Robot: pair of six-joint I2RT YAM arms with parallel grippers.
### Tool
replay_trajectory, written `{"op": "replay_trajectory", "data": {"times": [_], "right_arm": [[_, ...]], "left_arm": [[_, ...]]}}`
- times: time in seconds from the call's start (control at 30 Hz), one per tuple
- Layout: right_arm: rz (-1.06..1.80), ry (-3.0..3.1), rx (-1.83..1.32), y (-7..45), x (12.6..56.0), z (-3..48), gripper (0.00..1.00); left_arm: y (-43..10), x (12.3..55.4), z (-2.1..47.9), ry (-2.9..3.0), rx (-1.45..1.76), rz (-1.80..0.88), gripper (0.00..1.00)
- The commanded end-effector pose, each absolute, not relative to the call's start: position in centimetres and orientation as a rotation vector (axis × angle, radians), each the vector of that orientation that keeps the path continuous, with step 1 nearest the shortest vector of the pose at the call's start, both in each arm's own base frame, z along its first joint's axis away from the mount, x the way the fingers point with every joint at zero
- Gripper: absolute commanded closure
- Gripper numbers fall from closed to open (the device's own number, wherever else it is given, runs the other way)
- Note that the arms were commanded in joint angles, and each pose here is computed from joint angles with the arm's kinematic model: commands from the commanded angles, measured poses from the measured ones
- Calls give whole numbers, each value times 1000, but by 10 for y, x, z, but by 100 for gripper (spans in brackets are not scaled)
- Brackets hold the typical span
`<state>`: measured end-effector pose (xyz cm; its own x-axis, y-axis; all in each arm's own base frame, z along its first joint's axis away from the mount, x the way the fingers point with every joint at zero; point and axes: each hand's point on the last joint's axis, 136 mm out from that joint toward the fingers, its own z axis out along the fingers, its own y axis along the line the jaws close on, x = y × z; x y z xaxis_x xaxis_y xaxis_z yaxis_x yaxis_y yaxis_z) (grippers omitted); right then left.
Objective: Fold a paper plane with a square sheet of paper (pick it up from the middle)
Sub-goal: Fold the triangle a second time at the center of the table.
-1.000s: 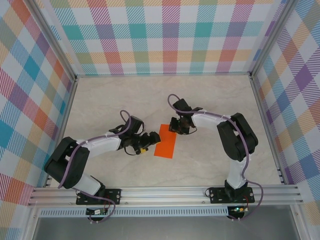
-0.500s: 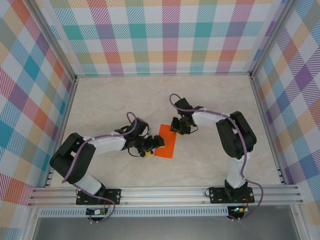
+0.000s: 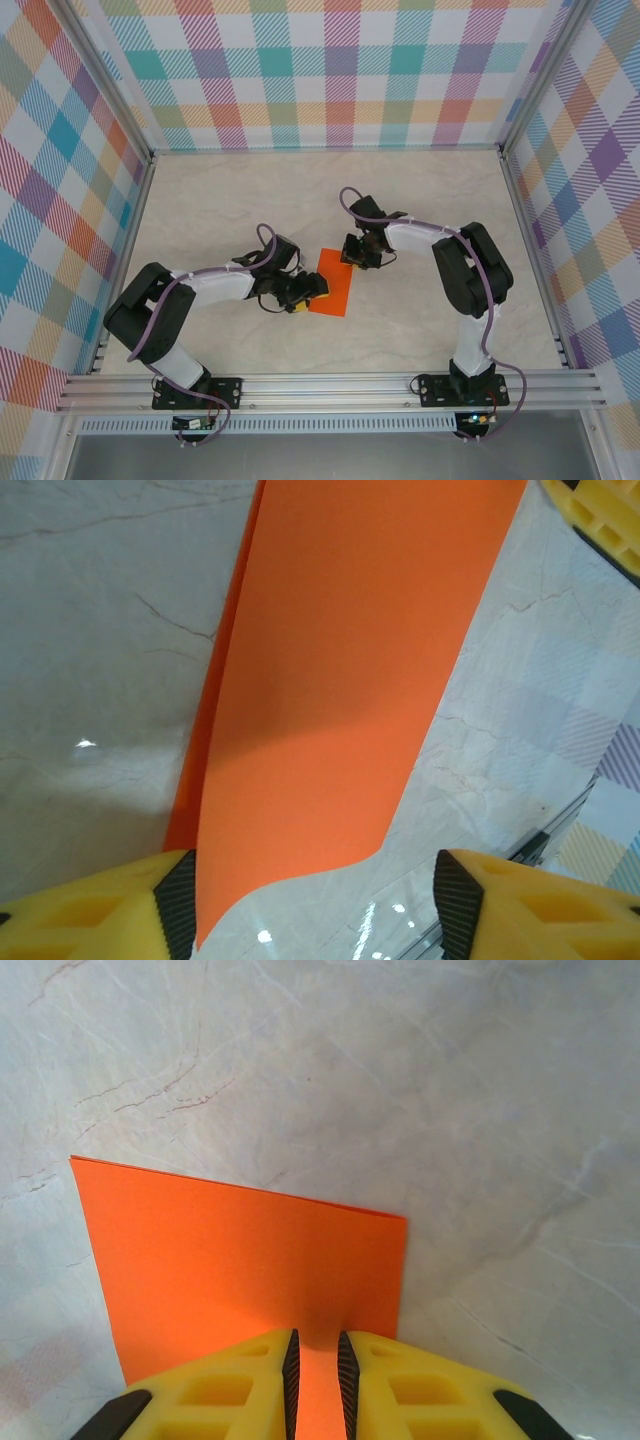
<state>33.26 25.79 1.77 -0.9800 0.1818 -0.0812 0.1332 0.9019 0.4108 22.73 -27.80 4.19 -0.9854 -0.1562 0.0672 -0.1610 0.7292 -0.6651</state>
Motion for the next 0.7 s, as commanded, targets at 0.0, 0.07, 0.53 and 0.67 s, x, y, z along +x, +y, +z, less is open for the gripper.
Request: {"op": "replay_trajectory", "data": {"times": [0.0, 0.07, 0.53, 0.67], "right_arm": [[548, 3032, 307, 246, 319, -6, 79], [547, 3035, 311, 246, 320, -7, 79], [542, 3045, 327, 245, 318, -10, 79], [545, 3048, 327, 245, 318, -11, 79]], "left_arm": [[-288, 224, 57, -2888, 202, 1187, 42], [-291, 223, 62, -2873, 188, 1228, 48], [-318, 234, 94, -2809, 93, 1458, 57], [-324, 238, 97, -2795, 80, 1493, 60]]}}
